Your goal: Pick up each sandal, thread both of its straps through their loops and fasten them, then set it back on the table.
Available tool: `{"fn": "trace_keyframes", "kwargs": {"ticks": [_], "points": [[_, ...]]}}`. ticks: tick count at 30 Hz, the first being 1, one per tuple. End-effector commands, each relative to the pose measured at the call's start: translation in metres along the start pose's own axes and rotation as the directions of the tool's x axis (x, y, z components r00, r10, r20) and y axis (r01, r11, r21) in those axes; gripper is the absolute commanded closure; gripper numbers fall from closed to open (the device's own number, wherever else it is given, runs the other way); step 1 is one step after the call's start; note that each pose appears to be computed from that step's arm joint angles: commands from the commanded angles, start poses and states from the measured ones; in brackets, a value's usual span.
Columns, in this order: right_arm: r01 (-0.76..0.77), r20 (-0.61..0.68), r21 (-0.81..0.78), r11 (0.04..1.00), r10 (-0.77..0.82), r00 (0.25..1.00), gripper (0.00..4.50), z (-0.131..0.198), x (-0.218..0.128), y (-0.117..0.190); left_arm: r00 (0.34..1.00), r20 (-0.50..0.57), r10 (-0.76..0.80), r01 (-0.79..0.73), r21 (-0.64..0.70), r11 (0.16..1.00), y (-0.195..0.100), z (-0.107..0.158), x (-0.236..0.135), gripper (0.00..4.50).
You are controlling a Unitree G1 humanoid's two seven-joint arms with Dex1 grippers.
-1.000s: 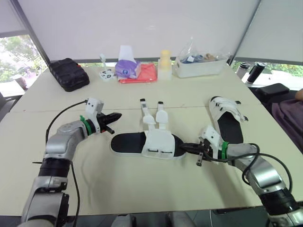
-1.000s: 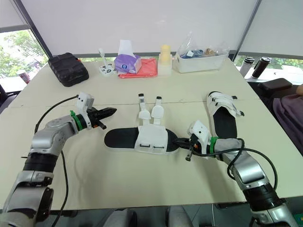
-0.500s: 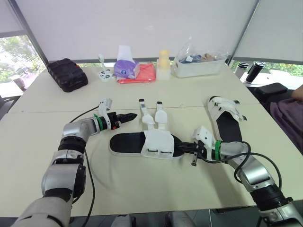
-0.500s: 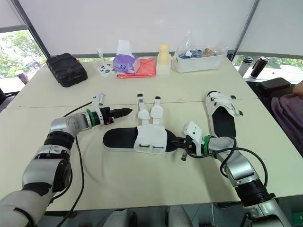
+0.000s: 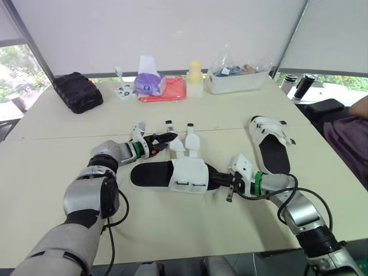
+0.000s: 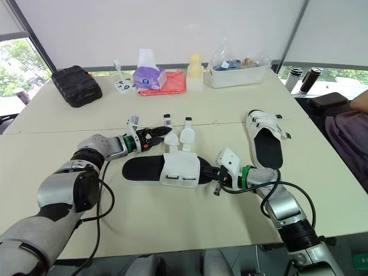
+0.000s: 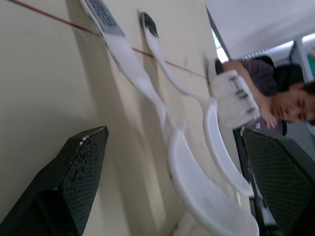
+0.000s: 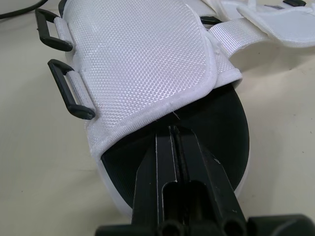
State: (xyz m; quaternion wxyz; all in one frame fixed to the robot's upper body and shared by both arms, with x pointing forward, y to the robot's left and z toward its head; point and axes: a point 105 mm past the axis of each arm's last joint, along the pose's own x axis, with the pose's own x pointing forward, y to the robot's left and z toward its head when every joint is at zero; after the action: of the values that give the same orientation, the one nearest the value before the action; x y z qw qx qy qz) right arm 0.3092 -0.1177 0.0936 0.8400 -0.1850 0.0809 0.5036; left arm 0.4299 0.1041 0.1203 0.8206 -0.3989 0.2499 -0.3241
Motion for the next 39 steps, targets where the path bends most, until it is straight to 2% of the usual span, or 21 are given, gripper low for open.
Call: {"fn": "trace_keyframes", "kwargs": {"ticks": [1,9,13,16,19,22,26,32,39], "points": [[-0.025,-0.01,0.003,1.0,0.025,1.0,4.5,-0.003,0.006,0.01,0.995,0.097,-0.006,0.011,-0.049,0.999,-0.012,0.012,0.012,0.01],[-0.011,-0.009,0.005,1.0,0.011,1.0,4.5,-0.002,0.006,0.013,0.988,0.142,0.059,-0.048,-0.083,0.995,-0.011,0.005,0.029,0.01],[-0.01,-0.007,0.009,1.0,0.01,1.0,4.5,-0.002,0.007,0.016,0.968,0.225,0.107,-0.084,-0.11,0.99,-0.007,0.017,0.027,0.01],[-0.009,-0.007,0.012,1.0,0.009,1.0,4.5,-0.002,0.008,0.018,0.954,0.284,0.095,-0.062,-0.122,0.991,-0.014,0.03,0.026,0.01],[0.0,-0.008,0.015,1.0,0.0,1.0,4.5,-0.002,0.008,0.017,0.957,0.286,0.052,-0.025,-0.098,0.995,-0.026,0.035,0.029,0.01],[0.01,-0.009,0.014,1.0,-0.01,1.0,4.5,-0.003,0.007,0.016,0.972,0.235,0.028,-0.015,-0.055,0.998,-0.03,0.027,0.033,0.82],[0.021,-0.01,0.014,1.0,-0.02,1.0,4.5,-0.003,0.007,0.014,0.983,0.178,0.04,-0.042,0.008,0.999,-0.026,0.02,0.033,2.75],[0.032,-0.01,0.016,0.999,-0.031,0.999,4.5,-0.005,0.006,0.012,0.983,0.184,0.018,-0.022,0.016,1.0,-0.019,0.036,0.01,2.75],[0.04,0.001,0.027,0.999,-0.04,0.999,4.5,-0.004,0.009,0.007,0.99,0.105,-0.095,0.089,0.064,0.994,-0.029,0.033,0.002,2.75]]}}
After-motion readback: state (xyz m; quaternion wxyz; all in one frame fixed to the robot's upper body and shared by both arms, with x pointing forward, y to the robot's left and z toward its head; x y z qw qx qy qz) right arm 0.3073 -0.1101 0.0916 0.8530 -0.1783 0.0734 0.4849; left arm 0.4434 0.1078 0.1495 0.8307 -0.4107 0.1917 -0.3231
